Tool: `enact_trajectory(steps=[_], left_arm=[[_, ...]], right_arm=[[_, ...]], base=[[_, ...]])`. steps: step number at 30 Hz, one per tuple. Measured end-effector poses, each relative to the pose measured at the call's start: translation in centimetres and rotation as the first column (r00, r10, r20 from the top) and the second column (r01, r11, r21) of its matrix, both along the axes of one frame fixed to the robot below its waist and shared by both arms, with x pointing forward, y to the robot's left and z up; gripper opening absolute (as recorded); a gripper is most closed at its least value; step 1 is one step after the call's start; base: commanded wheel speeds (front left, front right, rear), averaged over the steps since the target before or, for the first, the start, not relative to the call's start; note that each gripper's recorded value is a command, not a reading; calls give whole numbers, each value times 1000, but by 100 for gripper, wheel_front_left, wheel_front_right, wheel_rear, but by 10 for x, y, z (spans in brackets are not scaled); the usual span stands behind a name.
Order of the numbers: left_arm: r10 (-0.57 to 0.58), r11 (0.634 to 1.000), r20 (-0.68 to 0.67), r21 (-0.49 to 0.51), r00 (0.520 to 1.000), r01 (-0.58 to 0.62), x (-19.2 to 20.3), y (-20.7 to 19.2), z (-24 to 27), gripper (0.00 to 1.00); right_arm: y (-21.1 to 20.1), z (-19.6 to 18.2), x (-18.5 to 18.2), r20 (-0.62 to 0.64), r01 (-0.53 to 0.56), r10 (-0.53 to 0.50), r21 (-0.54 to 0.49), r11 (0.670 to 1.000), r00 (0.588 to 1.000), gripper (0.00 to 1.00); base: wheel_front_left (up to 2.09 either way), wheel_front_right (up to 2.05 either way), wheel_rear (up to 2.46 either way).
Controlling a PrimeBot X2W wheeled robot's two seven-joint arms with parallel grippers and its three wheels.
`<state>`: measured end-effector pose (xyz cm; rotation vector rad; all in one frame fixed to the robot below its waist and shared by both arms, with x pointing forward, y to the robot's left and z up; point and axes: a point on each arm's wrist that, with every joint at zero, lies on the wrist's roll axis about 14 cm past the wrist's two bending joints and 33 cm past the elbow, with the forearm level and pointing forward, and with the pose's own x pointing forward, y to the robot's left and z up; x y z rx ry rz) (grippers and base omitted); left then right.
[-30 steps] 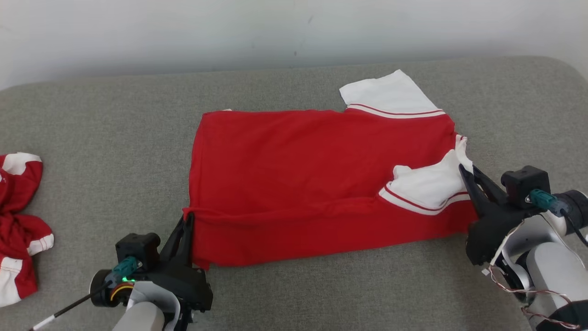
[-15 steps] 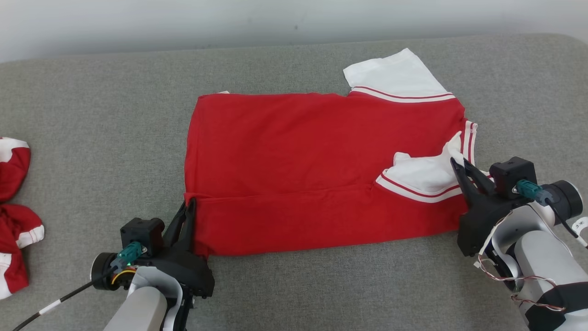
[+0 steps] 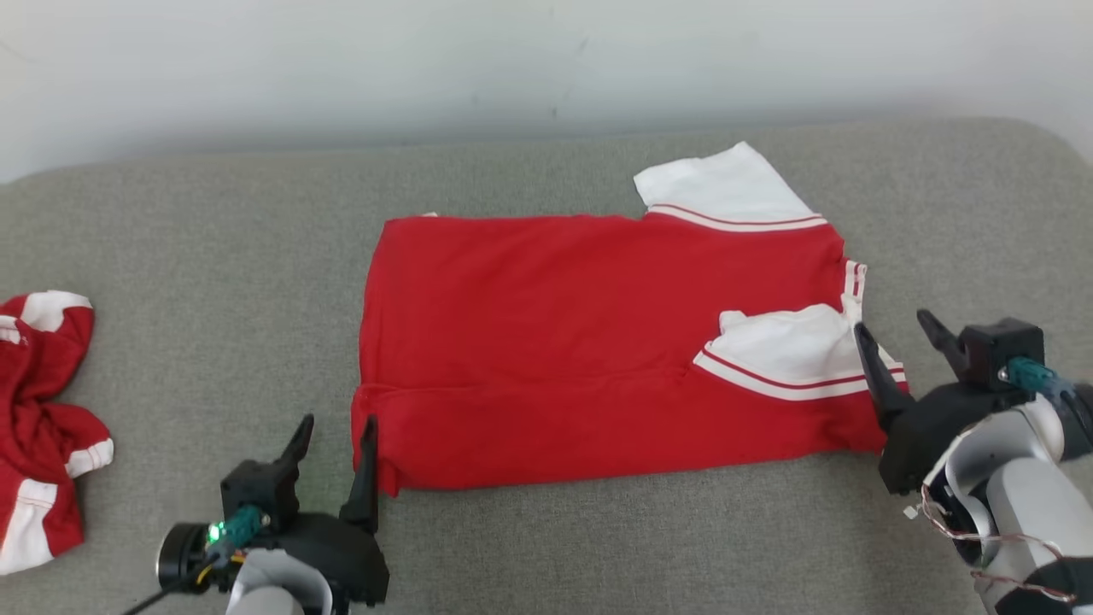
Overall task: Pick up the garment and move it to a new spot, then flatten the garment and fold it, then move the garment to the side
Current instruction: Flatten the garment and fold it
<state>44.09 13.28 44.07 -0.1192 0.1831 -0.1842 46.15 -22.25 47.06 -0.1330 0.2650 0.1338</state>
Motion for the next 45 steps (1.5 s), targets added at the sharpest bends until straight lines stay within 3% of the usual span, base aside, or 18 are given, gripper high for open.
enact_trajectory(steps=[9,16,25,35,36,37,38,39,40,41,42,45], left_arm=[[-4,1000,-16,6,1000,4,-29,-3,-3,100],[-8,1000,-99,9,995,9,-28,-13,-22,100],[0,998,-196,54,981,11,-10,-17,-44,100],[-19,995,-321,84,947,49,-16,-19,-73,100],[-20,995,-328,83,945,50,-16,-20,-74,96],[-20,996,-336,79,942,50,-17,-20,-75,60],[-22,996,-339,76,940,51,-17,-20,-75,39],[-24,996,-342,75,939,53,-18,-20,-75,0],[-24,996,-345,75,938,53,-18,-19,-75,0],[-24,996,-347,72,938,52,-19,-19,-74,0],[-28,996,-347,68,937,55,-20,-20,-74,0],[-34,997,-343,55,939,57,-22,-22,-71,0]], right_arm=[[-22,-9,-31,-103,112,-106,51,992,989,100],[-25,-28,-39,-177,159,-145,64,985,973,100],[-22,-74,-46,-361,183,-161,28,983,919,100],[-23,-96,-41,-446,208,-179,15,978,877,100],[-23,-97,-40,-452,212,-181,18,977,873,100],[-22,-98,-40,-457,215,-181,21,976,871,100],[-20,-99,-40,-462,215,-179,26,976,869,100],[-19,-100,-40,-469,218,-176,35,975,865,100],[-18,-100,-41,-475,220,-174,42,975,862,88],[-17,-99,-41,-479,223,-173,50,973,861,38],[-16,-99,-42,-480,223,-171,53,973,860,0],[-18,-96,-45,-473,226,-174,54,973,864,0]], base=[[0,0,0],[0,0,0],[0,0,0],[0,0,0],[0,0,0],[0,0,0],[0,0,0],[0,0,0],[0,0,0],[0,0,0],[0,0,0],[0,0,0]])
